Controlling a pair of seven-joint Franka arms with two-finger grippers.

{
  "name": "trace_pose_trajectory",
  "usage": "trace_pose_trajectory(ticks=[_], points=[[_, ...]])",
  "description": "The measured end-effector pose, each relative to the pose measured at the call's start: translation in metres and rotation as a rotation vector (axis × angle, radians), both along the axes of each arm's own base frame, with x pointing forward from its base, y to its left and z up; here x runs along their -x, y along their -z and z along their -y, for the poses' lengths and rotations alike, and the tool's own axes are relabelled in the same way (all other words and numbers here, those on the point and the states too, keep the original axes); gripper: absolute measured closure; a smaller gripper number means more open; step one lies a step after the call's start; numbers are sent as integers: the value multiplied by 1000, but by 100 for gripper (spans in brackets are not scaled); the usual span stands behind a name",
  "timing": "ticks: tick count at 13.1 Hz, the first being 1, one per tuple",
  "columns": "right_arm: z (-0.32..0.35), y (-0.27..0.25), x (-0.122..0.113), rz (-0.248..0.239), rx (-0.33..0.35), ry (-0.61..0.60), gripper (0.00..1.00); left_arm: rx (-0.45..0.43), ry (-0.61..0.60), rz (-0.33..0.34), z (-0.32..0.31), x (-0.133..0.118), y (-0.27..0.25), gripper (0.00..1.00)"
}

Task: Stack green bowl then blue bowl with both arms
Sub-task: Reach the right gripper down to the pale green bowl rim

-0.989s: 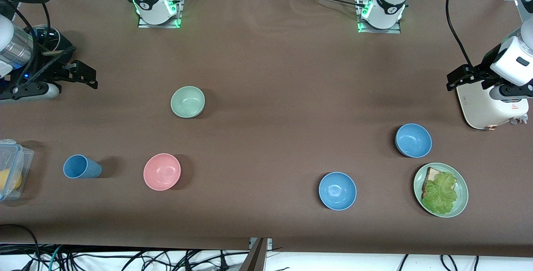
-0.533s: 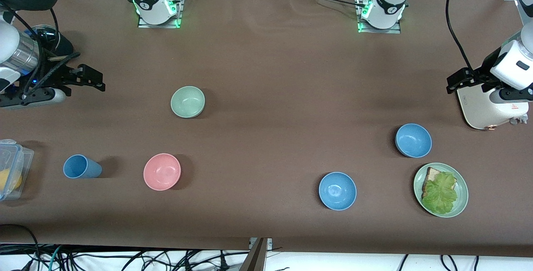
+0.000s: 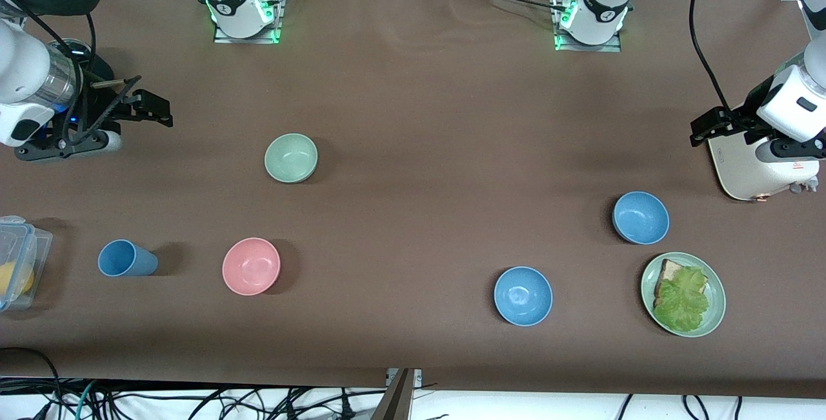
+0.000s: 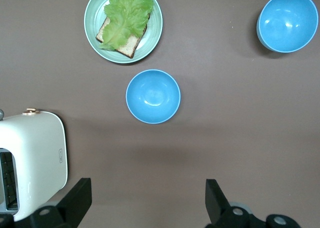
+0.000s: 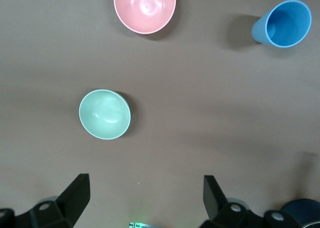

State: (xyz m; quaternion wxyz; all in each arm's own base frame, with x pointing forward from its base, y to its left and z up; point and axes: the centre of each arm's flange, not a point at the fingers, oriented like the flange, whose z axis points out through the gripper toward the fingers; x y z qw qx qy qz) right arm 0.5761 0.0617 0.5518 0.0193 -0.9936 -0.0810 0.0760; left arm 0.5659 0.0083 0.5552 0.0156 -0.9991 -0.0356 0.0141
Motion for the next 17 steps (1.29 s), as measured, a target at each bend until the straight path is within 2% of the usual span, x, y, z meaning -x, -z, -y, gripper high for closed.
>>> trace_pose_trajectory(ticks=[3, 8, 10, 12, 14, 17], points=[[-8, 45, 4, 17, -1, -1, 0, 0, -1, 0, 0, 0, 0, 0], [-47, 168, 44, 66, 7, 46, 0, 0, -1, 1, 0, 0, -1, 0], [-45, 209, 57, 101, 3, 60, 0, 0, -1, 1, 0, 0, -1, 0], [-44, 248, 69, 113, -1, 77, 1, 0, -1, 1, 0, 0, -1, 0], [-52, 283, 74, 109, -3, 97, 1, 0, 0, 1, 0, 0, 0, 0], [-76, 322, 81, 144, -28, 106, 1, 0, 1, 1, 1, 0, 0, 0]])
